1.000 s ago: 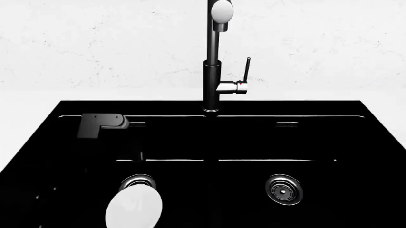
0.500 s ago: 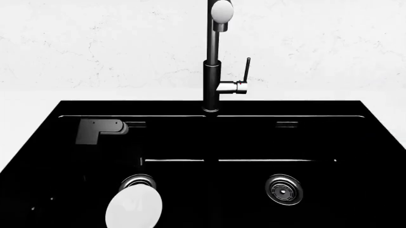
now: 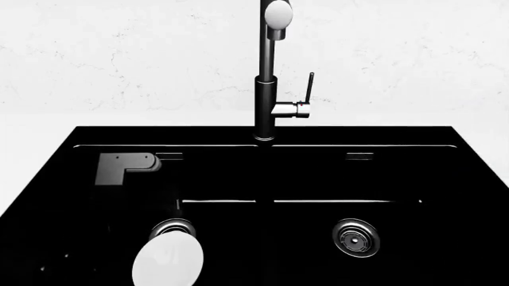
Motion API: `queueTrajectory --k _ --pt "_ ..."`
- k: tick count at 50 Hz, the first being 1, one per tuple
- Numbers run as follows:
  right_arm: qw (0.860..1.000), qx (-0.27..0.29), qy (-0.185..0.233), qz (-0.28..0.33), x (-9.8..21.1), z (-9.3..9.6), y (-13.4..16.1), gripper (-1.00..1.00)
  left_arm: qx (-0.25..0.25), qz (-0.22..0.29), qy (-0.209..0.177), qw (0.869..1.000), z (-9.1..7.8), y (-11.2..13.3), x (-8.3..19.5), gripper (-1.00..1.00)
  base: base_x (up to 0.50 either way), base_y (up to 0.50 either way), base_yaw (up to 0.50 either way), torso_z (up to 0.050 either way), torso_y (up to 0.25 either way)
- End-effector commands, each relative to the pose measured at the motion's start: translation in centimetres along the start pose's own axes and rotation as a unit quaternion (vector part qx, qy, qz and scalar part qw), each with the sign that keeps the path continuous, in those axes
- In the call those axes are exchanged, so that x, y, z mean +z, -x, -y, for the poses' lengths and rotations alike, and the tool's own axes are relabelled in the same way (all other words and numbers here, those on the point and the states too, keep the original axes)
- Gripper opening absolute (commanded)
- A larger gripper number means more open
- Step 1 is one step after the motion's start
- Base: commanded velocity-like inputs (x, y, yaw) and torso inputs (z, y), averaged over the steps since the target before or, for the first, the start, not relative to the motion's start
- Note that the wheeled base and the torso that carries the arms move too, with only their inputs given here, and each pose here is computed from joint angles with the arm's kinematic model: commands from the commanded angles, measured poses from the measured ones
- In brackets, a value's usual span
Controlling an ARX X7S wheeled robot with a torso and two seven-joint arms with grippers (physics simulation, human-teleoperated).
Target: Pick the cup and bowl from the sink and place them on the counter for drying.
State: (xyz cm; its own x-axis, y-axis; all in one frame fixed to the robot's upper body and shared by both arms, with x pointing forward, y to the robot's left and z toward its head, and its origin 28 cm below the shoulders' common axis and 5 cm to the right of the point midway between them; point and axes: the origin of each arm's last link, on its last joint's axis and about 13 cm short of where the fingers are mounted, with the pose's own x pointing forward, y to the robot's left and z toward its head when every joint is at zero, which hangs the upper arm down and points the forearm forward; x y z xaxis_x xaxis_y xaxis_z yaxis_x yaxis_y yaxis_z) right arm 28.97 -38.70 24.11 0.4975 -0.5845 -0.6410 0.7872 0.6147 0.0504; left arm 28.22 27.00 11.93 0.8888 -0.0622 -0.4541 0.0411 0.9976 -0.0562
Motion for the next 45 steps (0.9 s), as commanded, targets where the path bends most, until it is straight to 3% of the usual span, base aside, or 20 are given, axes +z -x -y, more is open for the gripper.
queueTrajectory --k 1,8,9,22,29,37,42,45 --pt "0.999 0.003 0.002 -0.054 -3.1 0.5 -1.8 -1.0 0.002 -0.003 0.004 1.0 0.4 -0.1 -0.3 1.0 0.0 0.0 0.0 0.0 0.0" --pt "0.998 0.005 0.006 -0.064 -3.7 0.4 -2.1 -1.0 0.004 -0.004 0.002 1.0 0.3 0.0 -0.3 1.0 0.0 0.0 0.0 0.0 0.0" --pt "0.998 0.004 0.004 -0.06 -3.5 0.3 -2.1 1.0 0.004 -0.005 0.002 1.0 0.2 0.0 -0.4 1.0 0.0 0.0 0.0 0.0 0.0" --pt "0.999 -0.01 -0.002 0.039 1.1 -0.2 0.4 1.0 0.006 -0.003 0.007 1.0 -0.1 0.0 -0.6 1.0 0.0 0.0 0.0 0.0 0.0" --pt "0.996 0.038 0.011 0.085 4.0 -2.1 3.0 1.0 0.005 -0.001 0.007 1.0 -0.1 0.0 -0.5 1.0 0.0 0.0 0.0 0.0 0.0" --pt "0.992 0.045 0.015 0.119 5.5 -2.8 4.4 1.0 0.004 0.0 0.01 1.0 -0.4 0.1 -0.7 1.0 0.0 0.0 0.0 0.0 0.0" --pt "0.984 0.088 0.077 0.131 5.8 -4.9 5.4 1.0 0.004 0.001 0.009 1.0 -0.3 0.0 -0.4 1.0 0.0 0.0 0.0 0.0 0.0" --pt "0.971 0.111 0.138 0.162 6.8 -6.7 7.0 1.0 0.004 0.003 0.009 1.0 -0.5 0.2 -0.4 1.0 0.0 0.0 0.0 0.0 0.0"
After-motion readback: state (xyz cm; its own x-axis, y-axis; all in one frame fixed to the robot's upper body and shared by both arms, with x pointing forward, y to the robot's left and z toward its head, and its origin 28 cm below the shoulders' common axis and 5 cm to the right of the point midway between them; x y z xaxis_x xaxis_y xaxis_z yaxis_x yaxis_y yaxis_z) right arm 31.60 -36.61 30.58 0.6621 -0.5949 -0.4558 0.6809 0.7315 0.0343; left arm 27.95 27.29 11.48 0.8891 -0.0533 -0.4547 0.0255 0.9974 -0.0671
